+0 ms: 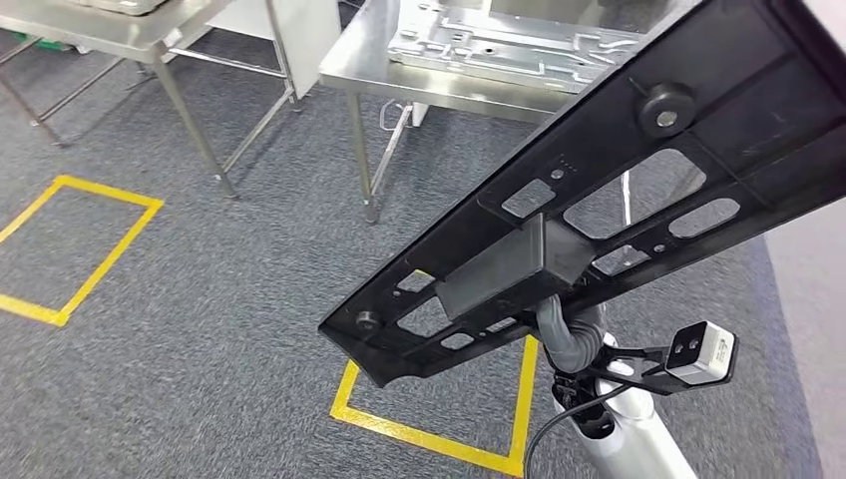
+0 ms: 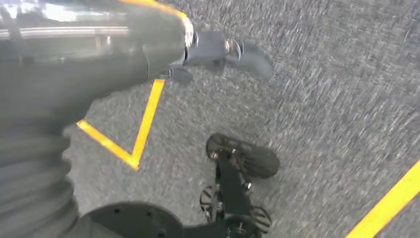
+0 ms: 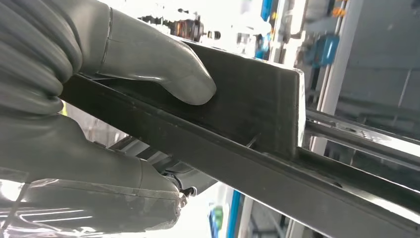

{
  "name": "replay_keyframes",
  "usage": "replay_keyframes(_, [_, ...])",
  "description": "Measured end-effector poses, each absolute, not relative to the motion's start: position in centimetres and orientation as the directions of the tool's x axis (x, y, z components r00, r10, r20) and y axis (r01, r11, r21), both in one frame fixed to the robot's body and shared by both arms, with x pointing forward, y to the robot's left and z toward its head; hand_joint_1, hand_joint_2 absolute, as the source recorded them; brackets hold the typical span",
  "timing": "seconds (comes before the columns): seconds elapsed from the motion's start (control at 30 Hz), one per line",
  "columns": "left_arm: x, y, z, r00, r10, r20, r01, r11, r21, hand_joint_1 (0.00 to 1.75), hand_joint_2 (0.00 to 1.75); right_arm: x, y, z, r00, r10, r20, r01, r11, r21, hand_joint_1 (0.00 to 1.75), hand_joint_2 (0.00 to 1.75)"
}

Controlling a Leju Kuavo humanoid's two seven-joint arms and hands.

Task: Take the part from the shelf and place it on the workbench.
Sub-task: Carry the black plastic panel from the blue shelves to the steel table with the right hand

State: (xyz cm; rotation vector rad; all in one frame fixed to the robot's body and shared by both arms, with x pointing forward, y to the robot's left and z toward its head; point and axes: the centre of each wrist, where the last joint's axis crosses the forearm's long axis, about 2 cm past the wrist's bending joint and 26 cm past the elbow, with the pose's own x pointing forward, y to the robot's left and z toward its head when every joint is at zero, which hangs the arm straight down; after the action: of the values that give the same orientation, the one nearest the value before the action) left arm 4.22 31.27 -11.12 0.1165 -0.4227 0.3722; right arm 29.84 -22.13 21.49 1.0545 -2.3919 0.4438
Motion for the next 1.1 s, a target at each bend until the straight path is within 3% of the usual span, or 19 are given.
replay_keyframes(1.1, [4.1,31.5,-11.1,0.849,0.306,0.432,-0.345,0.939,0.013,0.00,1.75,29.3,-22.9,19.8,-0.617,-0.509,0.601,-0.695,0.710,-0.112,1.75,1.75])
